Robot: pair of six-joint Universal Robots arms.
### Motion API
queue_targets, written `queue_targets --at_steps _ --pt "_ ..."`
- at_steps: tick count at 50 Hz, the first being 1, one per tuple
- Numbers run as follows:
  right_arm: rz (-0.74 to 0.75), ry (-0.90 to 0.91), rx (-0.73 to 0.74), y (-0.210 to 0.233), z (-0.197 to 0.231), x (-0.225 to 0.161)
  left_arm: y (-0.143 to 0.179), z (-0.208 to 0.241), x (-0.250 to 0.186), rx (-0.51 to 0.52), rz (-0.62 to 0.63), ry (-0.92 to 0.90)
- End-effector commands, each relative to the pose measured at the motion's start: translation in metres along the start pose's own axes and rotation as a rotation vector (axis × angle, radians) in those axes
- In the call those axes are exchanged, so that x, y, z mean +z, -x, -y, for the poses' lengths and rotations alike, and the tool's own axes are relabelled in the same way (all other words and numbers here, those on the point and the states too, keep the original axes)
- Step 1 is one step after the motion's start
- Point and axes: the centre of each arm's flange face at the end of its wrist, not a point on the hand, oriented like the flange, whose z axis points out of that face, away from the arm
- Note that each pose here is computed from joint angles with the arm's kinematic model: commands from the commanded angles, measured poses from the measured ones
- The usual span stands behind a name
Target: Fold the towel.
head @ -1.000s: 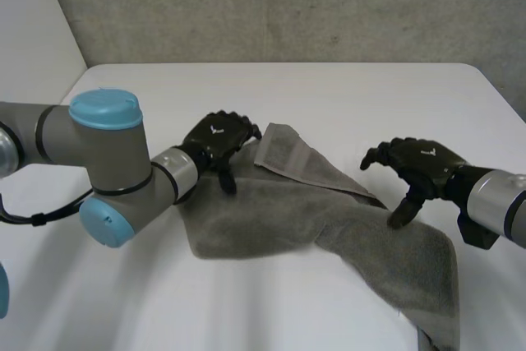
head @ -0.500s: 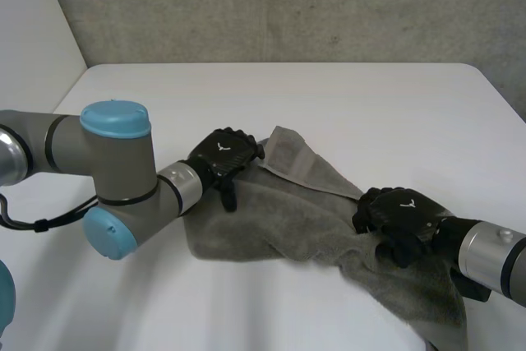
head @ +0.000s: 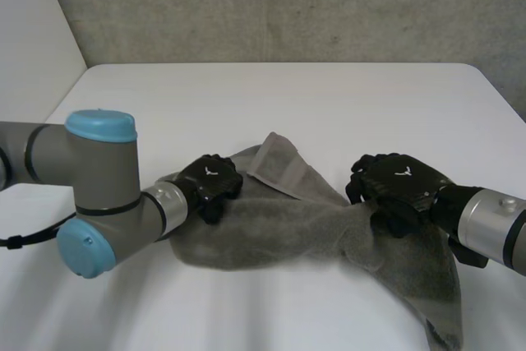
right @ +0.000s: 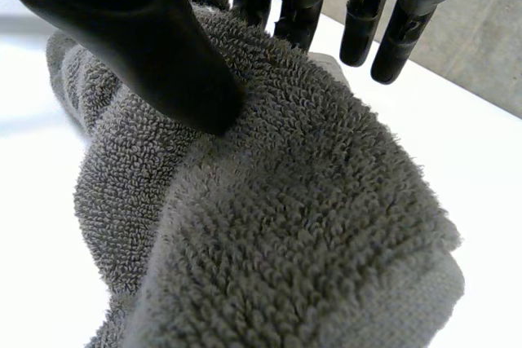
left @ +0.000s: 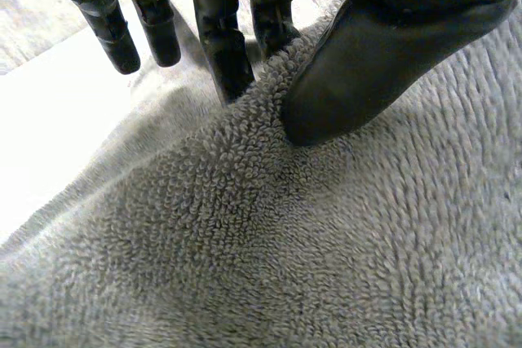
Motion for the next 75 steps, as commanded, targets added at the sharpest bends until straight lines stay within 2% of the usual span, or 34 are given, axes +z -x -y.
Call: queue_targets --at_steps 1,2,4,5,6,8,9,10,11,13,15,16,19,23,25,26,28,29,31,32,34,35,37,41,46,51,56,59,64,70,75 --pt "0.037 -0.043 -0.054 0.001 0.010 0.015 0.015 0.029 -0.011 0.022 0.057 -0.097" --pt "0.037 -0.043 -0.054 0.001 0.010 0.015 0.016 0.029 -0.011 0.022 0.057 -0.098" --pt "-0.008 -0.122 -0.139 -0.020 0.034 0.034 0.047 0.062 -0.010 0.050 0.160 -0.243" --pt "-0.048 -0.175 -0.177 -0.033 0.054 0.039 0.053 0.078 -0.010 0.045 0.189 -0.302" --pt "-0.048 -0.175 -0.178 -0.033 0.054 0.039 0.053 0.078 -0.010 0.045 0.189 -0.303" --pt "-0.172 -0.315 -0.234 -0.055 0.109 0.034 0.059 0.094 -0.013 0.022 0.214 -0.362" --pt "-0.173 -0.316 -0.234 -0.055 0.109 0.034 0.064 0.117 -0.026 -0.007 0.240 -0.438" --pt "-0.233 -0.421 -0.240 -0.061 0.141 0.026 0.068 0.141 -0.045 -0.037 0.258 -0.524" --pt "-0.276 -0.547 -0.248 -0.064 0.171 0.012 0.068 0.141 -0.045 -0.038 0.258 -0.525" --pt "-0.276 -0.549 -0.248 -0.064 0.172 0.012 0.071 0.174 -0.085 -0.084 0.281 -0.689" --pt "-0.266 -0.795 -0.228 -0.063 0.210 -0.017 0.069 0.179 -0.098 -0.098 0.280 -0.740" --pt "-0.266 -0.796 -0.228 -0.063 0.210 -0.018 0.065 0.179 -0.108 -0.115 0.273 -0.780" --pt "-0.170 -0.817 -0.153 -0.056 0.197 -0.014 0.056 0.169 -0.118 -0.123 0.269 -0.806" --pt "-0.053 -0.680 -0.118 -0.034 0.149 0.005 0.048 0.144 -0.114 -0.141 0.262 -0.748" --pt "-0.037 -0.632 -0.119 -0.028 0.133 0.010 0.035 0.112 -0.105 -0.159 0.234 -0.648" --pt "-0.036 -0.631 -0.119 -0.028 0.133 0.010 0.035 0.111 -0.105 -0.159 0.234 -0.647" --pt "-0.013 -0.523 -0.120 -0.017 0.098 0.018 0.019 0.074 -0.097 -0.152 0.191 -0.527" --pt "-0.013 -0.523 -0.121 -0.017 0.098 0.018 0.019 0.074 -0.097 -0.152 0.191 -0.526" --pt "-0.004 -0.427 -0.135 -0.006 0.069 0.022 0.003 0.035 -0.085 -0.133 0.147 -0.392" --pt "-0.004 -0.427 -0.135 -0.006 0.069 0.022 0.003 0.035 -0.085 -0.133 0.147 -0.392" --pt "0.029 -0.292 -0.131 0.005 0.036 0.027 -0.006 0.020 -0.081 -0.122 0.125 -0.332" --pt "0.030 -0.291 -0.131 0.005 0.036 0.027 -0.013 0.010 -0.078 -0.116 0.101 -0.286" --pt "0.058 -0.161 -0.155 0.012 0.011 0.029 -0.020 0.002 -0.078 -0.115 0.080 -0.236" --pt "0.085 -0.066 -0.205 0.016 0.002 0.023 -0.029 0.005 -0.082 -0.119 0.036 -0.188" --pt "0.094 -0.038 -0.182 0.013 0.010 0.017 -0.020 0.026 -0.086 -0.106 0.056 -0.232" --pt "0.077 -0.062 -0.092 0.010 0.020 0.011 -0.008 0.044 -0.086 -0.086 0.085 -0.291" --pt "0.063 -0.096 0.062 0.010 0.027 0.007 0.007 0.058 -0.081 -0.071 0.119 -0.335" --pt "0.054 -0.105 0.103 0.008 0.027 0.008 0.018 0.063 -0.073 -0.067 0.137 -0.352" --pt "-0.072 -0.126 0.224 -0.016 0.025 0.010 0.029 0.065 -0.045 -0.062 0.124 -0.349" --pt "-0.091 -0.117 0.238 -0.017 0.021 0.010 0.032 0.058 -0.012 -0.056 0.042 -0.329" --pt "-0.083 -0.109 0.236 -0.013 0.017 0.011 0.031 0.052 0.004 0.014 -0.006 -0.326"
